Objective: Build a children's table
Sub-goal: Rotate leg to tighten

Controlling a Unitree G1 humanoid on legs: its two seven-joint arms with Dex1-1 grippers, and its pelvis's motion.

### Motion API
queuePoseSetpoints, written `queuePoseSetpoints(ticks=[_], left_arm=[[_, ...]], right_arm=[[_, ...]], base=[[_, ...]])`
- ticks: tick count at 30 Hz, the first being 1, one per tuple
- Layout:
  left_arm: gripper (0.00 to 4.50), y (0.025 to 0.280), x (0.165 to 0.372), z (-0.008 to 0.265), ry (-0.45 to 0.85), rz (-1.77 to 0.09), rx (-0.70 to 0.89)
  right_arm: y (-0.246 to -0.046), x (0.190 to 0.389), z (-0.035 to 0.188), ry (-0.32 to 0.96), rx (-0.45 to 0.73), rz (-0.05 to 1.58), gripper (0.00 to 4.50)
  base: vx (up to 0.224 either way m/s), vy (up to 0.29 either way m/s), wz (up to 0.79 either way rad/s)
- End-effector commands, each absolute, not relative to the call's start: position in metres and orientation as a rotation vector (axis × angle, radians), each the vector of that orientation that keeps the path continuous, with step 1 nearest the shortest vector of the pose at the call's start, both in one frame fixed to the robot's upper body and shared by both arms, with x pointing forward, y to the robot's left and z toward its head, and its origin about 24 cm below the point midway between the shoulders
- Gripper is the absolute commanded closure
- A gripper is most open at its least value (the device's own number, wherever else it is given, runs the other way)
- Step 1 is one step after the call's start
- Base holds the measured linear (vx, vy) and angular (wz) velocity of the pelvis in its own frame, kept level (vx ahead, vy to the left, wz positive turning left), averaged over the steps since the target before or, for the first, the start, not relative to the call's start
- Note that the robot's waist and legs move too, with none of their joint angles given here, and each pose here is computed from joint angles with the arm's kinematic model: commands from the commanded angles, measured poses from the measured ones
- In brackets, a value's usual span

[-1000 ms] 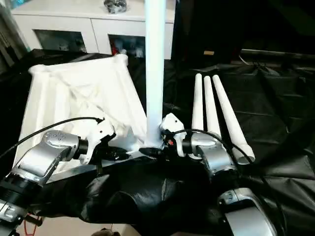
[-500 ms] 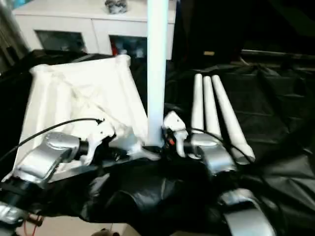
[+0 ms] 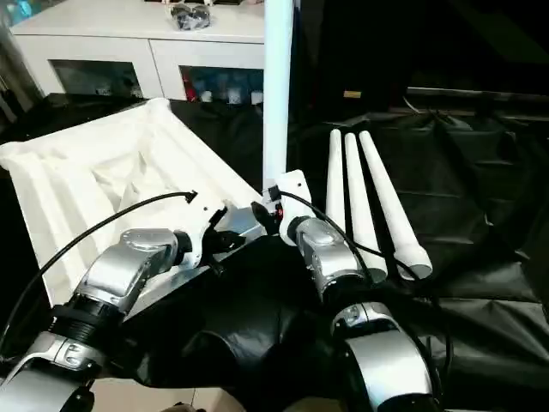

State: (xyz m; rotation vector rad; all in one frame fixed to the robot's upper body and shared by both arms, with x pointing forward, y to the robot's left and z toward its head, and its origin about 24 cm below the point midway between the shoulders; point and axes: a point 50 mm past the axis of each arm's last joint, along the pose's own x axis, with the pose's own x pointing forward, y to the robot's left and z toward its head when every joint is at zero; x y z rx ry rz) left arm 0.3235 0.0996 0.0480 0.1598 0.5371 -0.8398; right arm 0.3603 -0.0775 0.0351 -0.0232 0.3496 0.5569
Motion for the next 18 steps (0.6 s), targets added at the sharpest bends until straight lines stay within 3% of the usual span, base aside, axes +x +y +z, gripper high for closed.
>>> queuePoseSetpoints(ticks=[1,3,6,11,18], left_arm=[[4.50,0.082,0.325,0.065,0.423,-0.912,0.173],[4.50,0.089,0.319,0.063,0.432,-0.966,0.187],[4.50,0.097,0.315,0.062,0.448,-1.007,0.201],[4.50,0.111,0.307,0.061,0.476,-1.090,0.233],[4.50,0.123,0.300,0.064,0.495,-1.177,0.260]], right_arm=[[-0.039,0.338,0.014,0.449,0.005,0.747,0.93],[-0.041,0.339,0.023,0.380,-0.030,0.855,0.66],[-0.047,0.335,0.026,0.343,-0.071,0.981,0.66],[-0.068,0.327,0.030,0.323,-0.083,1.169,0.66],[-0.094,0.317,0.035,0.337,-0.060,1.313,0.66]], base=[[0.000,0.000,0.00],[0.000,0.000,0.00],[0.000,0.000,0.00],[0.000,0.000,0.00],[0.000,0.000,0.00]])
